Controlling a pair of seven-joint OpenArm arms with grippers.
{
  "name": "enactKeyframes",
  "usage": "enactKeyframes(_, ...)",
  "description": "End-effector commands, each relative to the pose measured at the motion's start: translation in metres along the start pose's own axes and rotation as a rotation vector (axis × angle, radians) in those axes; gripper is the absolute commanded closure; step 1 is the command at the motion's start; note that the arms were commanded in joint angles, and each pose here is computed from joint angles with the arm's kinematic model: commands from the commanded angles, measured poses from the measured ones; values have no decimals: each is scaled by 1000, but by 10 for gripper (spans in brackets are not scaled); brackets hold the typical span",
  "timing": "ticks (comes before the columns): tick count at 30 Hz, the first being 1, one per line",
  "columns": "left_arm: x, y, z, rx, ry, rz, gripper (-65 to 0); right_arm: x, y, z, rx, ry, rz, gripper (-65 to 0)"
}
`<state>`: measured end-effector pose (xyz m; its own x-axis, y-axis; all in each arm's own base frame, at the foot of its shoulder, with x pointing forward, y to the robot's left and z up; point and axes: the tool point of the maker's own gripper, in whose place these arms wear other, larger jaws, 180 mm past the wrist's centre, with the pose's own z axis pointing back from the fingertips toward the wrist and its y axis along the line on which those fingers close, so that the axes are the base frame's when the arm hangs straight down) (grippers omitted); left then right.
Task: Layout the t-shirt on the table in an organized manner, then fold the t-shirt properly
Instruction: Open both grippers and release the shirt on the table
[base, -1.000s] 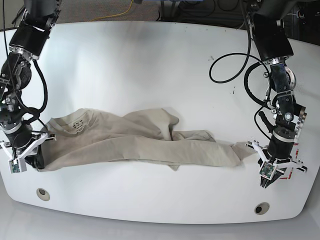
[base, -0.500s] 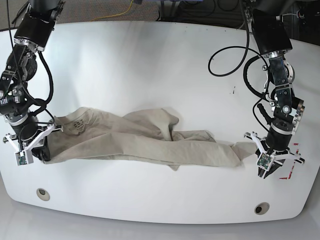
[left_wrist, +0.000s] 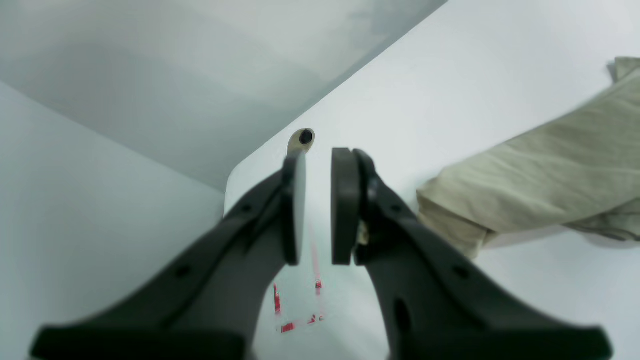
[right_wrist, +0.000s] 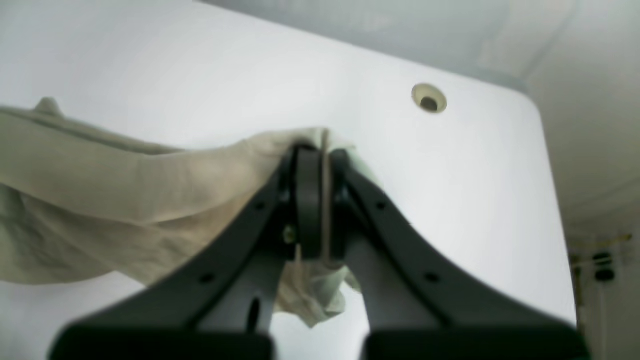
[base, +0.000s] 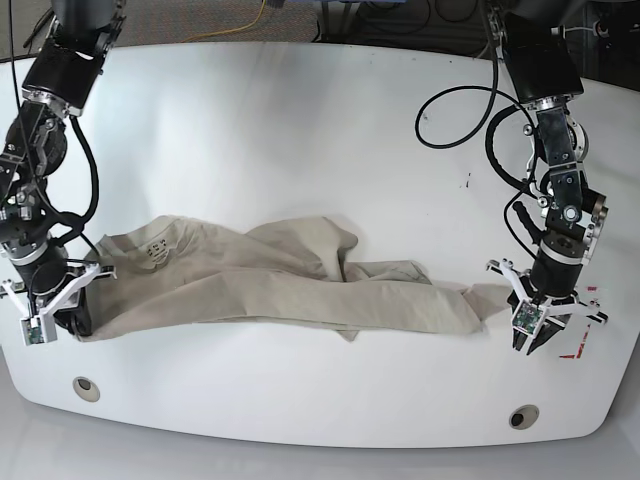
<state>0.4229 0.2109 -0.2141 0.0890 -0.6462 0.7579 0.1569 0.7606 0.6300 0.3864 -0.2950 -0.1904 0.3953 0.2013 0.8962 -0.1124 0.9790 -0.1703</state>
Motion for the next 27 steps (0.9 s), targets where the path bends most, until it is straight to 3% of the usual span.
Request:
enactKeyframes(1,22,17,1,47,-69,-9,-83,22,-13,3,-26,-61,14,0)
enactKeyframes(16,22,17,2,47,-69,-11,-84,18,-65,-53,-33,10,-247,0)
enactKeyframes(21,22,17,2,47,-70,-10,-84,28,-64,-69,-7,20,-273,-1)
enactKeyframes(23,22,17,2,47,-70,-10,-86,33,-58,-75,9,30,-260,-31)
enactKeyframes(27,22,17,2,47,-70,-10,-90,39,-52,-80,21,37,-239,-178)
